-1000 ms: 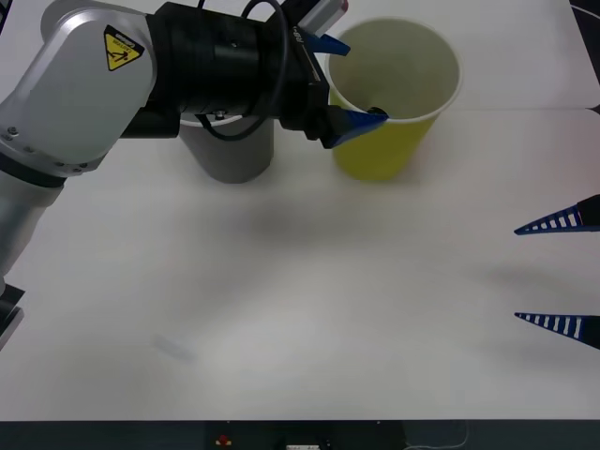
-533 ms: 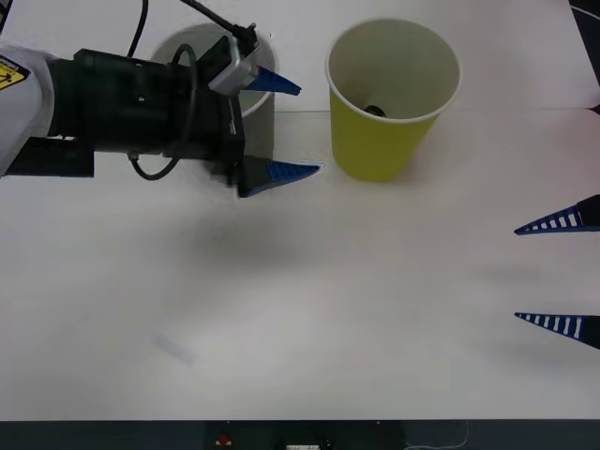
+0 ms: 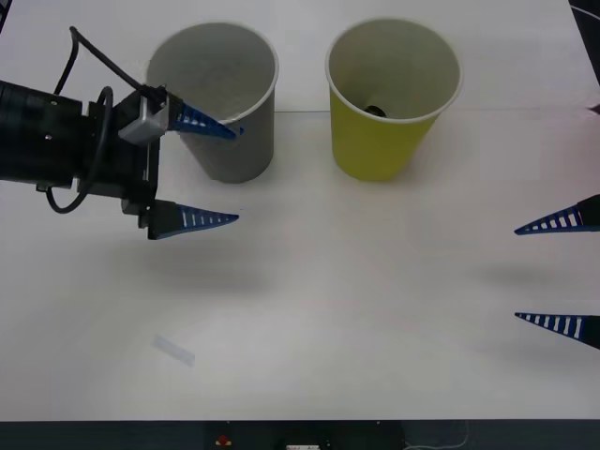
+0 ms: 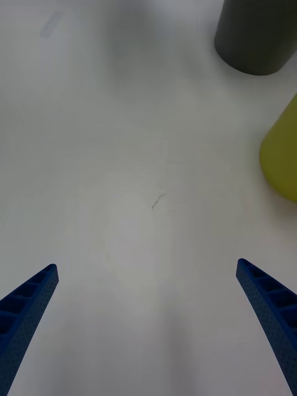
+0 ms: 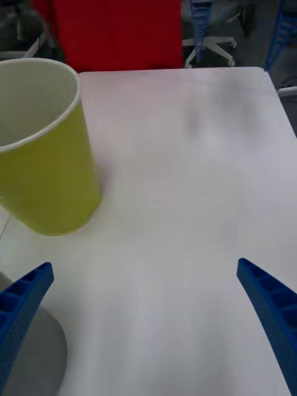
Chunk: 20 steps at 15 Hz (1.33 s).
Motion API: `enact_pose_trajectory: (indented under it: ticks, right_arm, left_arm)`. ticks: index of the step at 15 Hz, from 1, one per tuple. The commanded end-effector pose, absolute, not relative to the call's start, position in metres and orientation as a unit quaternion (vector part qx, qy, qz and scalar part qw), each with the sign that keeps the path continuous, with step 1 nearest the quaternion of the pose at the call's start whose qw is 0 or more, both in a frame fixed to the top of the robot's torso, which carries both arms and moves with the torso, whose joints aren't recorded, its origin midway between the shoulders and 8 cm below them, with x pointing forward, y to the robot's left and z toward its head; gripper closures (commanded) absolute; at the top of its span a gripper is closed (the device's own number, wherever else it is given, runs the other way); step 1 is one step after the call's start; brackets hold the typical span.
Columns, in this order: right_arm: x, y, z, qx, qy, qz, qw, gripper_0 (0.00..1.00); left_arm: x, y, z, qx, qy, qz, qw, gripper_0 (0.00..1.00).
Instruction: Put the can into the green bin and the plastic bottle into the gray bin
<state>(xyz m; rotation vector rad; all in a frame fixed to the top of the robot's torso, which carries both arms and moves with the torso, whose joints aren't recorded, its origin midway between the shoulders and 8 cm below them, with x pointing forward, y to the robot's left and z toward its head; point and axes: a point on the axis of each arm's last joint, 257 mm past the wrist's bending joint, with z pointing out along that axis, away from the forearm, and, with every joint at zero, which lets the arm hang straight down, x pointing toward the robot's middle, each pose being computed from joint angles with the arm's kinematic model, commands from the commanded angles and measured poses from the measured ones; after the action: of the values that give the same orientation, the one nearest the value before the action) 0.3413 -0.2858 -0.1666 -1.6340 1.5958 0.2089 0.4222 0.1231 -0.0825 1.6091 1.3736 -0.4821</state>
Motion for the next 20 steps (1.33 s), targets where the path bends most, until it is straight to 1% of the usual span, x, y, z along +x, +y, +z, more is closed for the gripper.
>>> enact_pose_trajectory:
  ticks: [1,3,4,9,12,17,20]
  right_arm:
    - [0.341,-0.286,-0.167,-0.649,0.634,0.083,0.411,0.00]
    - [0.341,-0.286,-0.167,-0.649,0.634,0.083,0.411,0.00]
    - [0.341,-0.286,-0.167,-0.649,0.634,0.083,0.411,0.00]
    - [0.341,-0.286,-0.167,-0.649,0.634,0.083,0.411,0.00]
    - [0.341,-0.286,-0.167,-0.649,0.634,0.083,0.411,0.00]
    - [0.341,-0.286,-0.167,-0.649,0.634,0.083,0.411,0.00]
    - [0.341,-0.286,-0.167,-0.649,0.634,0.083,0.411,0.00]
  left_arm:
    - [0.416,0.148,-0.094,0.665,0.557,-0.180,0.464,0.00]
    - [0.414,0.165,-0.102,0.667,0.561,-0.170,0.460,0.00]
    - [0.410,0.175,-0.109,0.665,0.569,-0.167,0.453,0.00]
    - [0.398,0.214,-0.131,0.688,0.563,-0.133,0.437,0.00]
    - [0.385,0.227,-0.145,0.701,0.558,-0.131,0.424,0.00]
    - [0.369,0.246,-0.158,0.694,0.576,-0.141,0.408,0.00]
    - [0.364,0.258,-0.161,0.688,0.586,-0.137,0.406,0.00]
